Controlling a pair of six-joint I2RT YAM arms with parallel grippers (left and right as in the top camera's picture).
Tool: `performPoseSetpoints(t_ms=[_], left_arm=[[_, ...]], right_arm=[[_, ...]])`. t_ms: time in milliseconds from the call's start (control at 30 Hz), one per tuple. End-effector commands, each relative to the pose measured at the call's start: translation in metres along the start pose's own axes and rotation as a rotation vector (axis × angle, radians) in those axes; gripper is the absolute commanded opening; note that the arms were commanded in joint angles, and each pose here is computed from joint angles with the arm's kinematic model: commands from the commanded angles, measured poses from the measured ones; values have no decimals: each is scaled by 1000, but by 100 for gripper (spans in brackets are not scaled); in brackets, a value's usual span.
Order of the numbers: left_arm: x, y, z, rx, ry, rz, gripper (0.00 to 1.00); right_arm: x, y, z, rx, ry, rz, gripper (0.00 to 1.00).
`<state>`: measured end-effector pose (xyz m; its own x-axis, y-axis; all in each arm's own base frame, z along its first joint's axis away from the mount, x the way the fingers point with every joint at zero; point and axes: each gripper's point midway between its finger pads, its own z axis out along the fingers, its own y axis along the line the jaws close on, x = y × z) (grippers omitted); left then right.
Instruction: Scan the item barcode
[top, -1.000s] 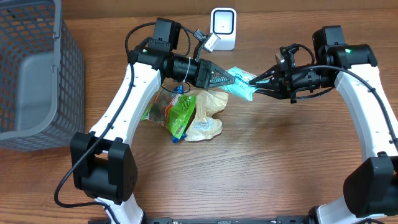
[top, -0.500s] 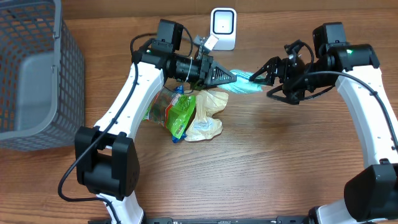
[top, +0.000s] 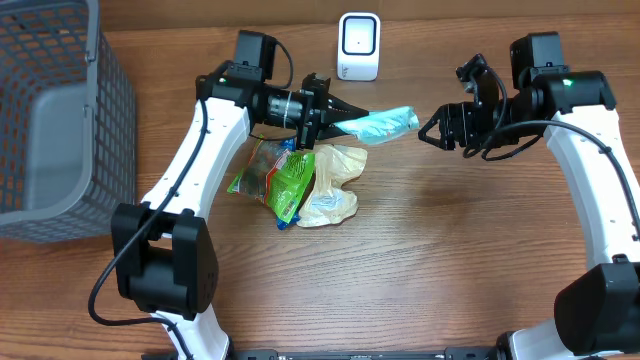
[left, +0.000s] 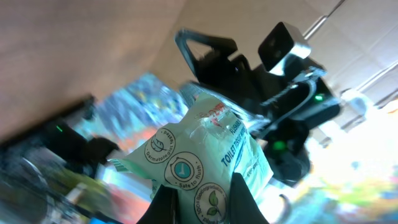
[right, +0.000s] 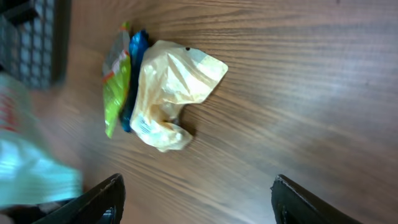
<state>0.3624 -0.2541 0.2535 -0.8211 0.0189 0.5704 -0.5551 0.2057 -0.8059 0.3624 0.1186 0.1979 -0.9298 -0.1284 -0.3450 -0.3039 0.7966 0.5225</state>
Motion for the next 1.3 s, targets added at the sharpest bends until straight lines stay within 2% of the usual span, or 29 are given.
performPoseSetpoints(t_ms=[0, 167, 333, 467, 567, 633, 667, 733, 833, 1033, 1267], left_arm=[[30, -17, -4, 55, 125, -110, 4], [38, -20, -5, 75, 174, -119, 4], [35, -18, -4, 66, 153, -99, 4], [33, -16, -2, 54, 137, -124, 4], [31, -16, -2, 47, 129, -152, 4], [29, -15, -1, 42, 118, -154, 4], [29, -14, 0, 40, 117, -157, 4], [31, -14, 2, 35, 123, -172, 4], [34, -13, 8, 24, 134, -180, 4], [38, -11, 15, 9, 148, -191, 4], [36, -10, 15, 7, 137, -190, 4]], right_arm=[[-2, 4, -4, -13, -17, -244, 76], [-6, 25, -5, -125, -66, -458, 73], [-9, 32, -9, -158, -95, -592, 61], [-16, 27, -27, -132, -127, -635, 62], [-28, 25, -53, -132, -193, -623, 72], [-34, 35, -70, -197, -265, -651, 94], [-37, 43, -78, -244, -311, -683, 100], [-39, 58, -89, -331, -382, -746, 100], [-38, 73, -89, -396, -411, -796, 100], [-26, 106, -56, -464, -329, -898, 90], [-15, 116, -45, -477, -269, -902, 83]])
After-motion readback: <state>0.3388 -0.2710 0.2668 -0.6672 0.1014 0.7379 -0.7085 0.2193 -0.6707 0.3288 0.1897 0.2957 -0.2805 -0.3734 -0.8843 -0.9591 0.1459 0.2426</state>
